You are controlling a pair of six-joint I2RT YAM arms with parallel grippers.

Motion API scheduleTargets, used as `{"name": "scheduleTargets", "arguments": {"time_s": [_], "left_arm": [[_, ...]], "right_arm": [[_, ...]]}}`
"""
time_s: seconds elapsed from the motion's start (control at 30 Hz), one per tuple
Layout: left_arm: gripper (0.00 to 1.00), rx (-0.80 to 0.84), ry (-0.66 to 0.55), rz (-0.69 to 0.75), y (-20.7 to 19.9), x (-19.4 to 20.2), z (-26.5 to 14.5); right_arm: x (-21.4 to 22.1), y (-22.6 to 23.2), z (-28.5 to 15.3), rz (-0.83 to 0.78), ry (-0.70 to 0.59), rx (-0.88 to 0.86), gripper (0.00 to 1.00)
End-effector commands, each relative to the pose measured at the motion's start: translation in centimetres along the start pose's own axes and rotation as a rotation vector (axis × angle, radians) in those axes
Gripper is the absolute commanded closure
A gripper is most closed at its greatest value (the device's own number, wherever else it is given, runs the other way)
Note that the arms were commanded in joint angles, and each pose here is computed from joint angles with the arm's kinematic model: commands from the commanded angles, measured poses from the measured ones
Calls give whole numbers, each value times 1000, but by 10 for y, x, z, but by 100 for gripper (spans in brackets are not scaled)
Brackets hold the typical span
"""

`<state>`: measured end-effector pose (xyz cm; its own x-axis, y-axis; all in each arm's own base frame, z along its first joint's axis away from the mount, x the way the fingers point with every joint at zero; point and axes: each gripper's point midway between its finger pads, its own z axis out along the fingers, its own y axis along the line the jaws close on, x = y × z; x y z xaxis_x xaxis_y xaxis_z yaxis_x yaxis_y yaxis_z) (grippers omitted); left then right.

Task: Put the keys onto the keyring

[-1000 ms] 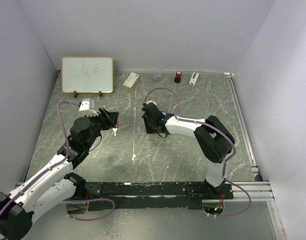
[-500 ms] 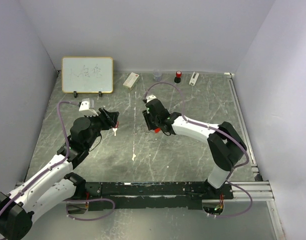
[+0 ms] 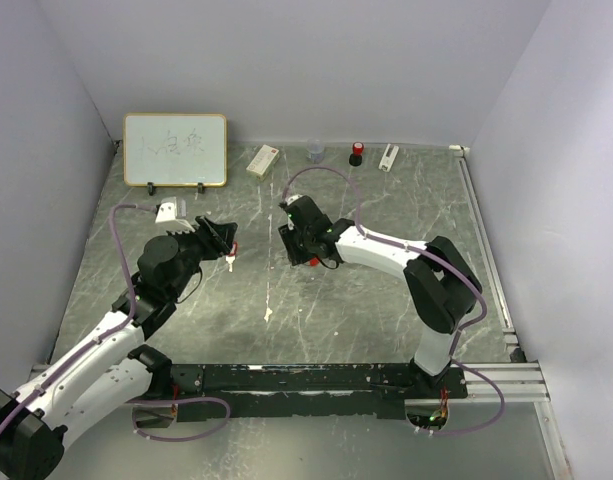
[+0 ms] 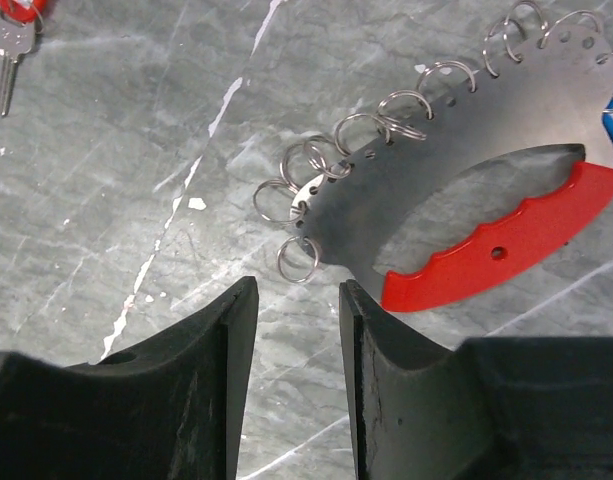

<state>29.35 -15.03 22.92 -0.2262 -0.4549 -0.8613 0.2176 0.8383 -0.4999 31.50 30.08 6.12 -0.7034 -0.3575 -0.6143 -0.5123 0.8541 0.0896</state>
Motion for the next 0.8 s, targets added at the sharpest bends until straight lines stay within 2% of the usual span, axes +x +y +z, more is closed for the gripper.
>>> {"name": "scheduleTargets", "arguments": {"time_s": [0.0, 0.23, 0.57, 0.77], "left_arm": [[32, 9, -7, -6, 1, -1, -2], [32, 15, -6, -10, -1, 0, -1], [32, 11, -7, -8, 1, 0, 0], [33, 12, -3, -9, 1, 1, 0]], "right_arm": [[0, 9, 2, -13, -4, -34, 62], [7, -1, -2, -246, -5, 91, 61], [9, -9, 0, -348, 18, 132, 60], [9, -5, -8, -439, 10, 92, 53]]}}
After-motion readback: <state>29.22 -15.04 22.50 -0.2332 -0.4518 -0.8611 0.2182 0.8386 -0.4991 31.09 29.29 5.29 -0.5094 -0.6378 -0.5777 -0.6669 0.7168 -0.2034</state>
